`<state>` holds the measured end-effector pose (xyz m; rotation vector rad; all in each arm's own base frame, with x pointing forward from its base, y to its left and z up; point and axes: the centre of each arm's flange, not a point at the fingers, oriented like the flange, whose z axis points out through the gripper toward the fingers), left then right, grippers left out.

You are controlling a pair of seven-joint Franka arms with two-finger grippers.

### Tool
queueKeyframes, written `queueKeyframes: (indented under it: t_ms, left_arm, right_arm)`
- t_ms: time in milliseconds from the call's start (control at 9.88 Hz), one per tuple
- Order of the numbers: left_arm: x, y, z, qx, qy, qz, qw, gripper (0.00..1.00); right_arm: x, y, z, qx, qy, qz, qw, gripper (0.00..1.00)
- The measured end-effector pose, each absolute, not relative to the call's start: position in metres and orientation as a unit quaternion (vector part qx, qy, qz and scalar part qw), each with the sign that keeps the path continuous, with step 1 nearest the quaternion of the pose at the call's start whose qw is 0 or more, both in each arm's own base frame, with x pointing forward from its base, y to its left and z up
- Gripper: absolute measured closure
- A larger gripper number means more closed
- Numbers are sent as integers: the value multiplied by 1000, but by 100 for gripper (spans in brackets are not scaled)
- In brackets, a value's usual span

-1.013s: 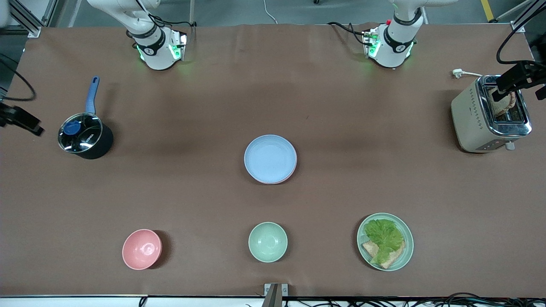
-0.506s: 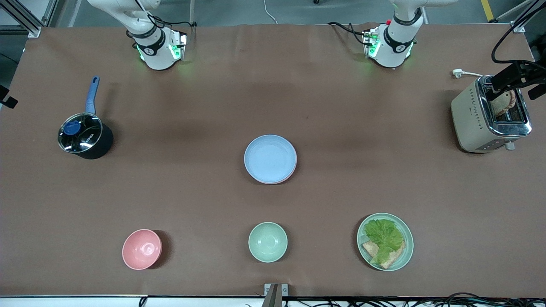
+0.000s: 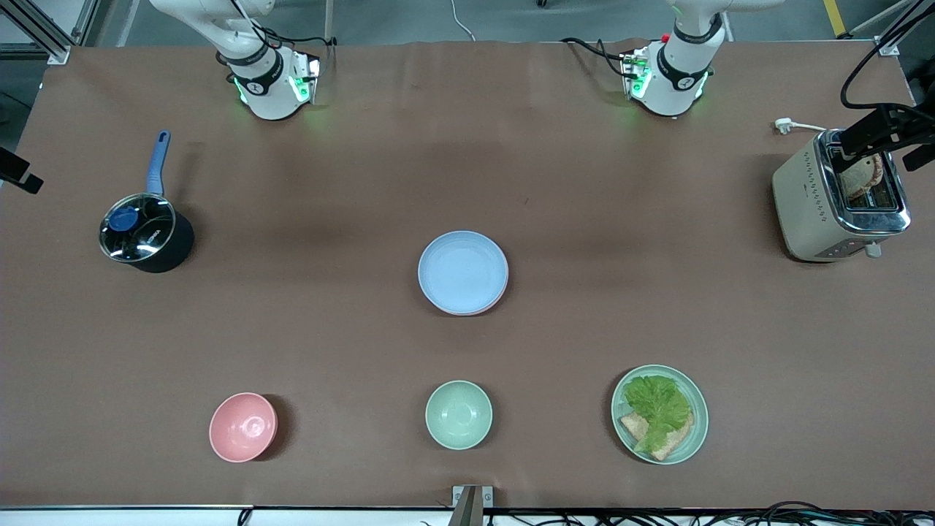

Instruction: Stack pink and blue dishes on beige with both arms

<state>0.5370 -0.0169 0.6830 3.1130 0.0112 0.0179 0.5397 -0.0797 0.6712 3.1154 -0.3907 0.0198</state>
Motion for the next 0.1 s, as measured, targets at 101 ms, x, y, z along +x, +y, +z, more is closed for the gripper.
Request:
queueKeyframes:
  t_ms: [101]
  left_arm:
    - [537,-19,683,1000,2,5,14,0]
  right_arm:
    - [540,-79,671,992,-124,6,1,0]
